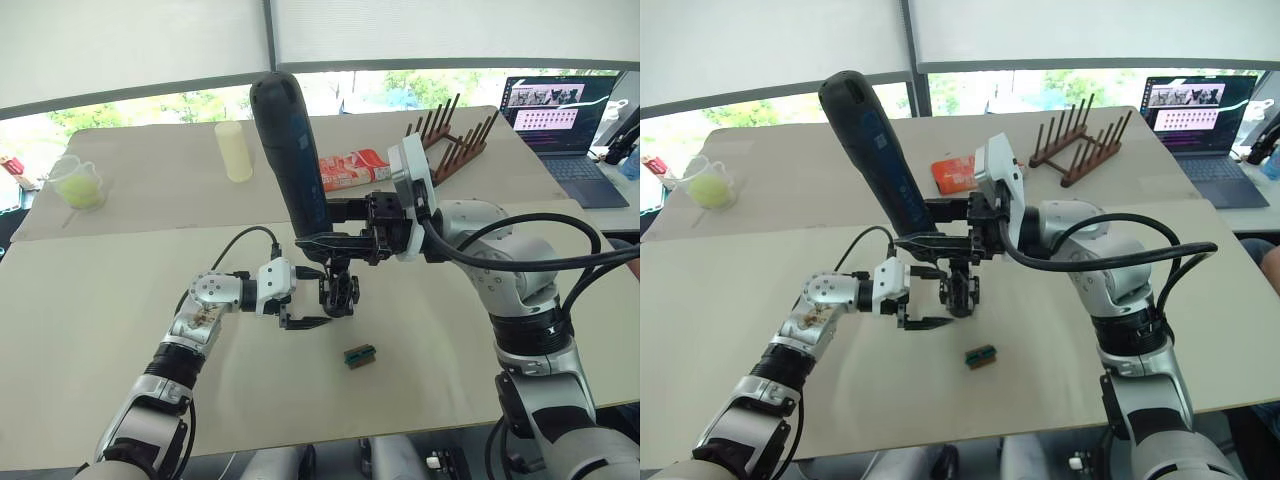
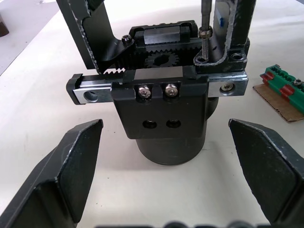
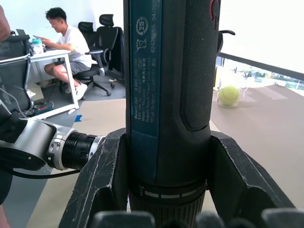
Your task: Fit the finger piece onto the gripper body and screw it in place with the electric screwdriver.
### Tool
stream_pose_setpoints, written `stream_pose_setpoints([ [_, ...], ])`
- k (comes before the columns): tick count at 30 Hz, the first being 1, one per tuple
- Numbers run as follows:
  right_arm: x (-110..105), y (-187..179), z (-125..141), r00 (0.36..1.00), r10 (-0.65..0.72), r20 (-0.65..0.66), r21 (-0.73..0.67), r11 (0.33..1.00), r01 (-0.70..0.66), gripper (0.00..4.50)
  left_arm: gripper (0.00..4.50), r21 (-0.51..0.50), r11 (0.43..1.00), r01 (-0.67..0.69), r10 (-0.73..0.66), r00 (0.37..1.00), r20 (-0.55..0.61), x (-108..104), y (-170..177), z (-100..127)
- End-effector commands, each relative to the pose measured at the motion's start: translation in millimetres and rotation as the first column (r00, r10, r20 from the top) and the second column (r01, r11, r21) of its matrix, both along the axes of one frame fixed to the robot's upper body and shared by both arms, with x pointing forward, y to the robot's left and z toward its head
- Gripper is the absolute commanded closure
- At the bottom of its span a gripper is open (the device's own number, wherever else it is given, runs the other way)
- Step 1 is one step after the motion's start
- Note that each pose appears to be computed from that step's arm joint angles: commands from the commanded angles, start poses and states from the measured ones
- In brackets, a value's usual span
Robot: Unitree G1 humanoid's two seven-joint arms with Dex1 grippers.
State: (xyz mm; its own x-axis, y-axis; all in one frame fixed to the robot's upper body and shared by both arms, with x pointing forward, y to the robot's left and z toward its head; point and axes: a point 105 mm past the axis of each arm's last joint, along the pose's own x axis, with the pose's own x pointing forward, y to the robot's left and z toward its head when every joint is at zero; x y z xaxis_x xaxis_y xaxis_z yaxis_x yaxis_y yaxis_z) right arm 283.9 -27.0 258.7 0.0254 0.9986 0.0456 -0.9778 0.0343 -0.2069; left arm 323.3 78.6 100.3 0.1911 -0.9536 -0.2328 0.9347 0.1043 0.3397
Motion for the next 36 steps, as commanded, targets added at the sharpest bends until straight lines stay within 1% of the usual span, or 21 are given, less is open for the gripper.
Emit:
stream_pose_setpoints([
  [1,-7.4,-0.7,15.4,0.997,0.02,0.07,0.039,0.999,-0.023,2.6,0.0,-0.006,1.0,0.007,-0.006,0.999,0.039,0.0,-1.4,8.2],
  [8,-7.9,0.9,22.7,0.996,0.028,0.079,0.05,0.998,-0.032,2.6,0.0,-0.009,1.0,0.005,-0.005,0.999,0.042,0.3,-1.7,8.5],
  [26,-6.9,0.6,21.3,0.995,0.029,0.093,0.04,0.999,-0.033,2.6,0.0,-0.009,1.0,0.002,-0.002,0.999,0.044,1.3,-1.5,9.2],
  [36,-7.8,1.2,24.1,0.991,0.05,0.122,0.033,0.998,-0.054,2.6,0.0,-0.011,1.0,0.0,0.001,0.999,0.043,1.7,-1.5,9.2],
])
